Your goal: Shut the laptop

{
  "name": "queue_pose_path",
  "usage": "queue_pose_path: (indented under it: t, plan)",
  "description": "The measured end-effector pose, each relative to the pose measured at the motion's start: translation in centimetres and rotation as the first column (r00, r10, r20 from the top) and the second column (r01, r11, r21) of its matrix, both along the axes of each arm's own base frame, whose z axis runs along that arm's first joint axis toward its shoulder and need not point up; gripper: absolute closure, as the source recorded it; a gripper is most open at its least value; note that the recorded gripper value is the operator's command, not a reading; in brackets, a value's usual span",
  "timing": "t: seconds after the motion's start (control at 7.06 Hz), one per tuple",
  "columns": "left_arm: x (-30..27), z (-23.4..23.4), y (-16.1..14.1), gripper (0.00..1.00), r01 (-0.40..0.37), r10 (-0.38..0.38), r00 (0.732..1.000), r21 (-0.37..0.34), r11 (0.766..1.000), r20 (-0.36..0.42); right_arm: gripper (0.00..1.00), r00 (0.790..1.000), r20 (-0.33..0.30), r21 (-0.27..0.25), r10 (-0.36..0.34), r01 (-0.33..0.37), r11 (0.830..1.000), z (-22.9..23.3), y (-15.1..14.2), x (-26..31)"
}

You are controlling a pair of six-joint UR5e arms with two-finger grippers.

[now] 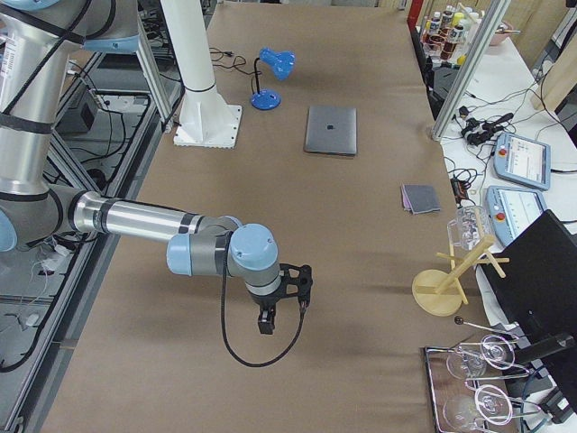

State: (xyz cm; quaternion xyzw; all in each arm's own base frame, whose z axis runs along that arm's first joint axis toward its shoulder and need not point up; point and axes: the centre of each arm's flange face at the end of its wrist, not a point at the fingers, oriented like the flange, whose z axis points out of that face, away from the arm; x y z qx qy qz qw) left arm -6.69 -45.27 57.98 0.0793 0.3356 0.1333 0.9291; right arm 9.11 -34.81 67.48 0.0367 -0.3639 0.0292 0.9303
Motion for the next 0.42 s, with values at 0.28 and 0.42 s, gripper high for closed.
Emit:
queue_pose_path:
  t: [0.28, 0.42]
  plan:
    - [-0.02, -0.13, 0.01, 0.02, 0.001, -0.001, 1.000, 0.002, 1.000, 0.000, 0.00, 1.000, 0.000, 0.001, 0.000, 0.000, 1.000, -0.03, -0.01, 0.00]
    - [-0.02, -0.18, 0.01, 0.02, 0.001, -0.001, 1.000, 0.003, 1.000, 0.000, 0.00, 1.000, 0.000, 0.001, 0.000, 0.000, 1.000, -0.03, -0.02, 0.00]
